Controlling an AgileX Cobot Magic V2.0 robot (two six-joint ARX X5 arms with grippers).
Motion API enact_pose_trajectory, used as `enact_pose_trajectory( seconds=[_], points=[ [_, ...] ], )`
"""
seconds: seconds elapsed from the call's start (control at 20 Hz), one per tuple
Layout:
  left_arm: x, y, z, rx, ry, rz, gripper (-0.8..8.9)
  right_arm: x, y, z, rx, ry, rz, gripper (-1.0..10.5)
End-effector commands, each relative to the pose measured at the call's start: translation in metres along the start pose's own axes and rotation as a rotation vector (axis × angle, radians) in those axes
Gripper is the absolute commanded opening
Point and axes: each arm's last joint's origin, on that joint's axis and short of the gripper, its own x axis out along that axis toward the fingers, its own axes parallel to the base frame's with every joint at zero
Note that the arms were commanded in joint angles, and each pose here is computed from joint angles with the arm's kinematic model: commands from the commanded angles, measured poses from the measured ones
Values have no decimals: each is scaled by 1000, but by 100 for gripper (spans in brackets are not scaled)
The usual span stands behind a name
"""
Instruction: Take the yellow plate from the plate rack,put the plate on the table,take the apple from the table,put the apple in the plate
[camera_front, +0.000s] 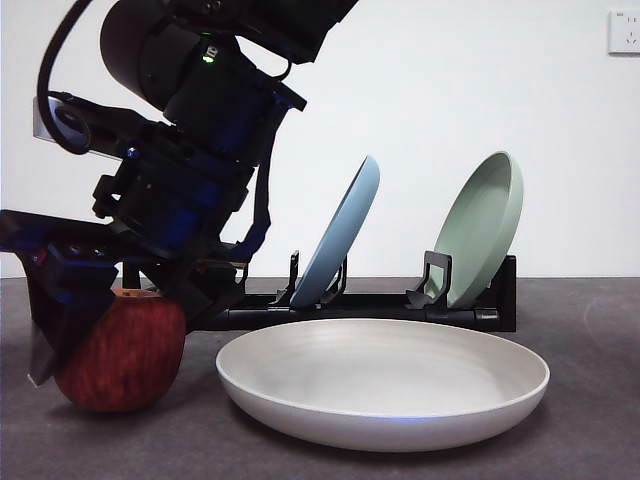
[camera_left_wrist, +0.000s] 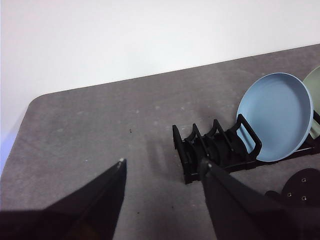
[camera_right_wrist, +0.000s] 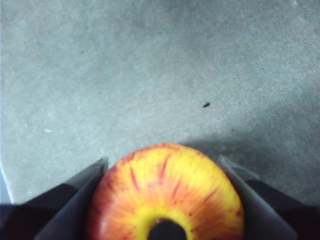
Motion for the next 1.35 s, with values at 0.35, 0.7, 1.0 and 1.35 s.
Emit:
enact_pose_trajectory(
  seconds=[0.35,0.7,1.0,1.35],
  points=[
    [21,-9,5,9,40,-2,250,-120,-9,21,34,-150,-94,-8],
    [64,-34,14,21,97,-163,250,-244,-31,-14,152,-190,-199,-2],
    [86,-48,18,18,104,-264,250,-288,-43,-50,310,-118,-260,-3],
    [86,-52,17,23,117,-297,250,-230,-52,-56,373,-53,-227,-9]
  ],
)
